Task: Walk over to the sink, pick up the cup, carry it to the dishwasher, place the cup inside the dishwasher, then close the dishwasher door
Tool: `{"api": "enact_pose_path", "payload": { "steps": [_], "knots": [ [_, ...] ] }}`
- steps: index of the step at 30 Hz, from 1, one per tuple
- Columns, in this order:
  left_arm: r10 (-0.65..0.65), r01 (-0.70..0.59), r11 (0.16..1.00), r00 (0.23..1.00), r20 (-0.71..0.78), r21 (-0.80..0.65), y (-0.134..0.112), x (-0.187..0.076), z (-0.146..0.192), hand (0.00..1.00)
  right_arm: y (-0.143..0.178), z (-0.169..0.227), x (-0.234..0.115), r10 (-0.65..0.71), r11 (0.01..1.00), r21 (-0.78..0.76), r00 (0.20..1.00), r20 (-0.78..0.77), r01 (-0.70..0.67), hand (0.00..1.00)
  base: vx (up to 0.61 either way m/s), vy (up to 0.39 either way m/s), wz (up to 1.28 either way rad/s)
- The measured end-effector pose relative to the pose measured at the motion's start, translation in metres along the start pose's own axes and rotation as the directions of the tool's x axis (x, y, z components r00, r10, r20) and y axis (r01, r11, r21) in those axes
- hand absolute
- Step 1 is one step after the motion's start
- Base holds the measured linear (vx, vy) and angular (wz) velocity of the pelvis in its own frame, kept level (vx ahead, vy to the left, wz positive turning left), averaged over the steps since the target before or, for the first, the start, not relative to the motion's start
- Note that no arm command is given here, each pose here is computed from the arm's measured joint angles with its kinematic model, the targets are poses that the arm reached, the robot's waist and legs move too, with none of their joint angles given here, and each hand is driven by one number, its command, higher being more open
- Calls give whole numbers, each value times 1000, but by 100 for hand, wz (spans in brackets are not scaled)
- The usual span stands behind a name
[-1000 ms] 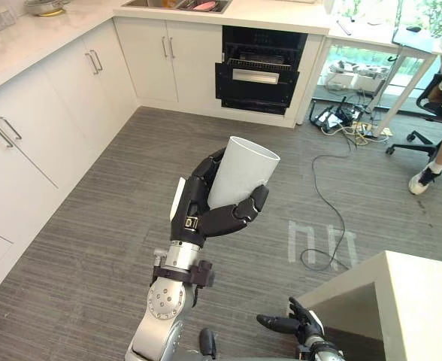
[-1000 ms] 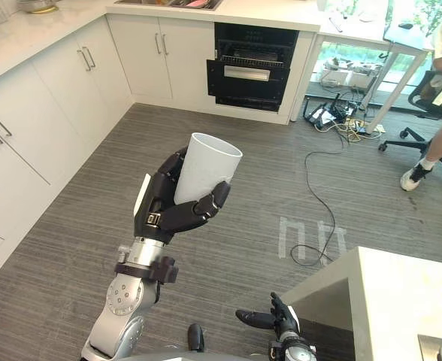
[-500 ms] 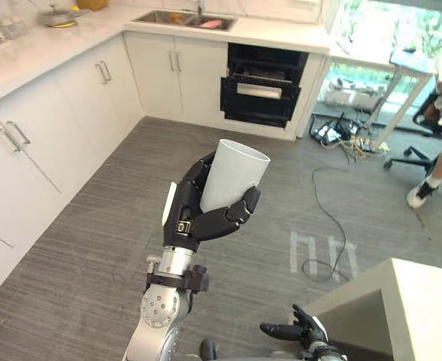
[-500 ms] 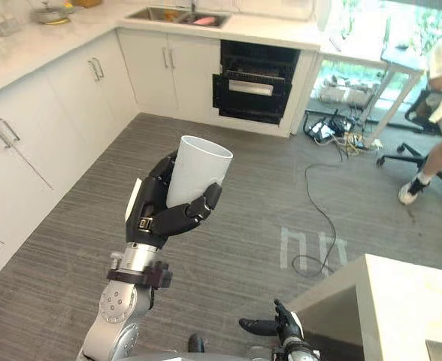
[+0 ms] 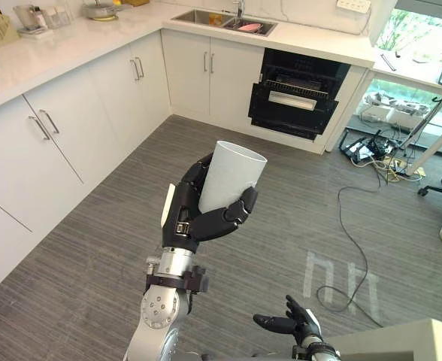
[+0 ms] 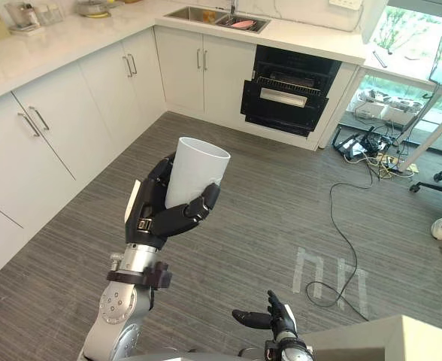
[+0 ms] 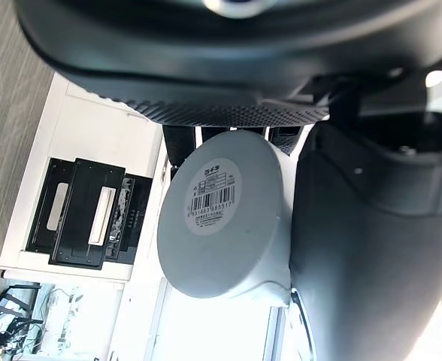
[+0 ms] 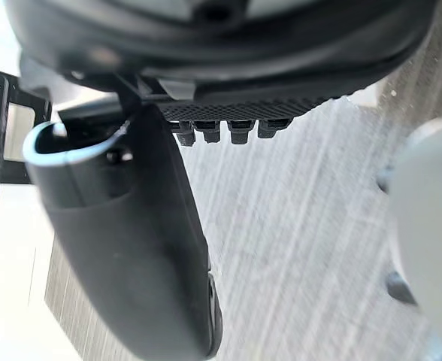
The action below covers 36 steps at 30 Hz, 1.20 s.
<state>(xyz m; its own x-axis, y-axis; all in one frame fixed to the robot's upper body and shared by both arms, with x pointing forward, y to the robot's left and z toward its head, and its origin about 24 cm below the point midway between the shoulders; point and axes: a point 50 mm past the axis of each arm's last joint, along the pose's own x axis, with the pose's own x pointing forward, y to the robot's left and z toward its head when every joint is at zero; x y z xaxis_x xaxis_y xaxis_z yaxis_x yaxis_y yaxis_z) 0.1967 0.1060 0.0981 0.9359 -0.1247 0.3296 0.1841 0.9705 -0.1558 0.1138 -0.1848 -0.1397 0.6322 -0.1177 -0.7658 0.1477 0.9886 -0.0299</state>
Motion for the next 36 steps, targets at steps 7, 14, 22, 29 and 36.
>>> {"api": "enact_pose_path", "payload": {
  "steps": [7,14,22,29,36],
  "knots": [
    [48,-47,999,998,-47,14,9,-11,-6,0,2,-5,-1,8,999,-36,1000,-17,-9,100,91,27,1],
    [92,-90,996,993,-70,23,18,-17,-8,0,3,-15,-3,9,999,-32,998,-61,-11,100,-37,4,-5],
    [138,-133,990,986,-98,55,30,-23,-13,0,-12,-17,0,-34,997,-68,995,-92,28,100,-81,-64,-2],
    [142,-137,990,982,-126,45,31,-24,-20,0,-13,-17,0,-45,997,-68,995,-92,38,100,1,1,4],
    [182,-187,982,937,-299,10,38,-37,-55,0,-10,-15,4,-67,996,-69,992,-107,60,100,-24,8,5]
  ]
}}
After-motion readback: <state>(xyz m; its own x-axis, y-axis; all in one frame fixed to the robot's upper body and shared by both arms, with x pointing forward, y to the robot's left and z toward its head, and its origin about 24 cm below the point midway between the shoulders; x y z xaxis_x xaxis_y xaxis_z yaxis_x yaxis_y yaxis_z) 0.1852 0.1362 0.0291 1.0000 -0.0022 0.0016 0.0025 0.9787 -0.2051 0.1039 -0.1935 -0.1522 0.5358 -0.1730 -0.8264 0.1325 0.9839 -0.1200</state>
